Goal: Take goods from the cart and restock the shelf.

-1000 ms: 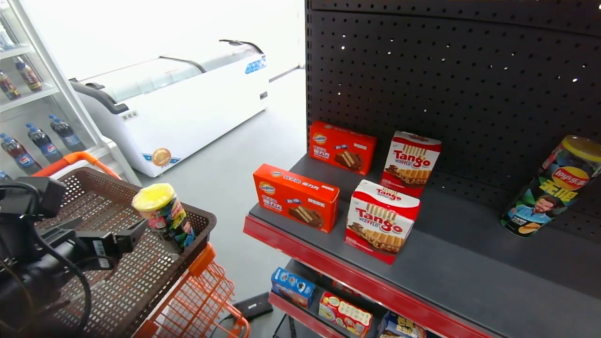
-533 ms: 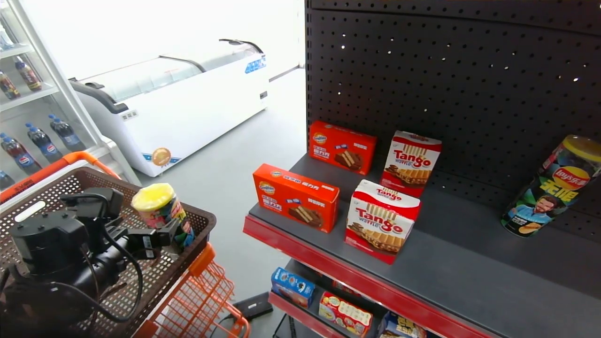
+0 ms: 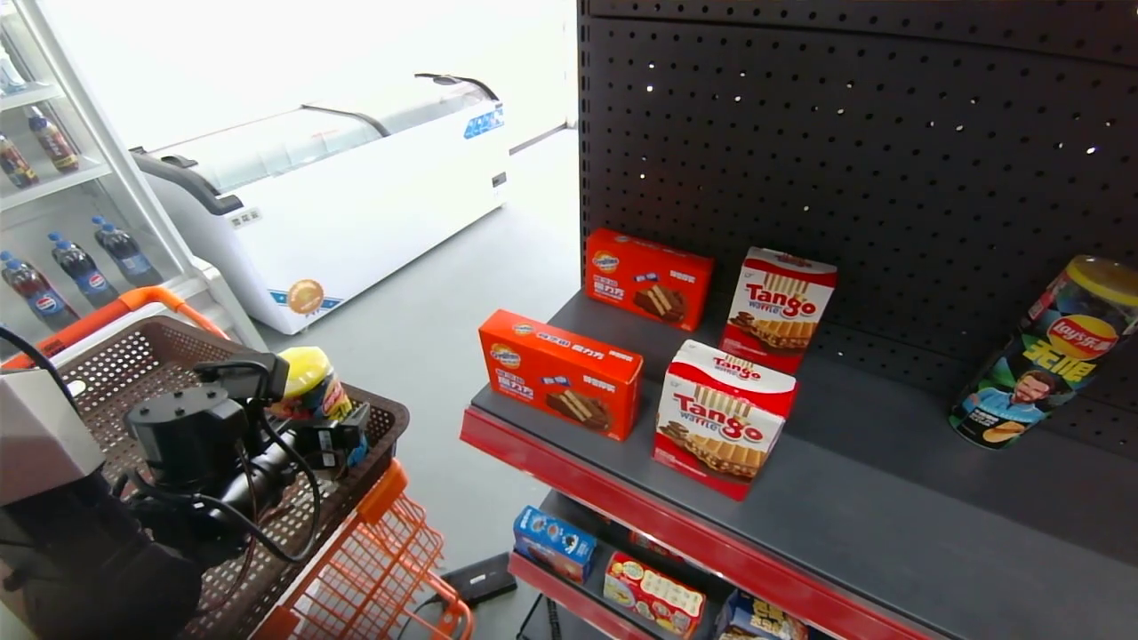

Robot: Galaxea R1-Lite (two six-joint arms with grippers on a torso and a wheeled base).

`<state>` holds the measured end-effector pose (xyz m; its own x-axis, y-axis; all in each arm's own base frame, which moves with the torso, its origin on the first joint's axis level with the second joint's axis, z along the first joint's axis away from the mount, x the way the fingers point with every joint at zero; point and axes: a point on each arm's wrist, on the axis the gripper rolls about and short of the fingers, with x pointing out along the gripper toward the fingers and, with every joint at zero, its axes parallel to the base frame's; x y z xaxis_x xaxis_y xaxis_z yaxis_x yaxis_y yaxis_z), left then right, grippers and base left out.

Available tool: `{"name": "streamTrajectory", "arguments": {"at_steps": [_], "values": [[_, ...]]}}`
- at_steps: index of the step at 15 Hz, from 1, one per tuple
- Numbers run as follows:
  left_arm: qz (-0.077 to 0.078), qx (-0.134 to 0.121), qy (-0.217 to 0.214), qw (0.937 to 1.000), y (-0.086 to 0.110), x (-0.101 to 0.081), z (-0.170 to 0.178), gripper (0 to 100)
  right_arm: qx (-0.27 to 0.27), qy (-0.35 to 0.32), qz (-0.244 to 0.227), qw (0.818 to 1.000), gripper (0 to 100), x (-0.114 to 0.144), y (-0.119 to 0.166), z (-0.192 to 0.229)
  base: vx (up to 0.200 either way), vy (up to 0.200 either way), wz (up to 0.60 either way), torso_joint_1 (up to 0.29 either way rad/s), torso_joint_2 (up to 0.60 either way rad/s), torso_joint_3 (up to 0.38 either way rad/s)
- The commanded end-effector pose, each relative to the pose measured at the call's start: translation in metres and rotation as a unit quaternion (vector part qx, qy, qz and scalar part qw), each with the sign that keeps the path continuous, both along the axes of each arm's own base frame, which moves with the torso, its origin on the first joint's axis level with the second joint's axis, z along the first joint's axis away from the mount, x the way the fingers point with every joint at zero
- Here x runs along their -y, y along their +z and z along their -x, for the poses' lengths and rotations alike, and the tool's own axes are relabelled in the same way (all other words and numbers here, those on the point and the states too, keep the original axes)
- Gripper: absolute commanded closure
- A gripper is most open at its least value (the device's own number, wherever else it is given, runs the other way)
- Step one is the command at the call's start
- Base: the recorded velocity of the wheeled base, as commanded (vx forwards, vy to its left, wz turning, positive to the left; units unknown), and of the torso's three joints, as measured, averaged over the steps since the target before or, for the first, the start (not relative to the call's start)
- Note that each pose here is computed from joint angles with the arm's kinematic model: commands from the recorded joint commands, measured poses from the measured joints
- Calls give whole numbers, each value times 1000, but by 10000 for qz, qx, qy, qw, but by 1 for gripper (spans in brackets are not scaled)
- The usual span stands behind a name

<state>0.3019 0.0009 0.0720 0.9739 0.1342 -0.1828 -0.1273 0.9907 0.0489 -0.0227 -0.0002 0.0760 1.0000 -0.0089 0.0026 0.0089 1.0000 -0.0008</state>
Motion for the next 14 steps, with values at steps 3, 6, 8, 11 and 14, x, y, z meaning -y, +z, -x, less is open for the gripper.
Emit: {"name": "streamTrajectory", "arguments": {"at_steps": [3, 6, 8, 11, 14], "values": [[-4, -8, 86, 10000, -9, -6, -17, 0, -5, -1, 3, 10000, 0, 0, 0, 0, 0, 0, 0, 0, 0, 0], [-1, 36, -7, 10000, -12, -6, -31, 100, 3, -1, 3, 10000, 0, 0, 0, 0, 0, 0, 0, 0, 0, 0], [-7, 186, -194, 9996, -6, -4, -36, 100, -5, -1, 3, 10000, 0, 0, 0, 0, 0, 0, 0, 0, 0, 0], [-164, 461, -400, 9980, 12, 2, -34, 100, -5, -1, 3, 10000, 0, 0, 0, 0, 0, 0, 0, 0, 0, 0], [-437, 1057, -469, 9923, 64, 3, -17, 100, -5, -1, 3, 10000, 0, 0, 0, 0, 0, 0, 0, 0, 0, 0]]}}
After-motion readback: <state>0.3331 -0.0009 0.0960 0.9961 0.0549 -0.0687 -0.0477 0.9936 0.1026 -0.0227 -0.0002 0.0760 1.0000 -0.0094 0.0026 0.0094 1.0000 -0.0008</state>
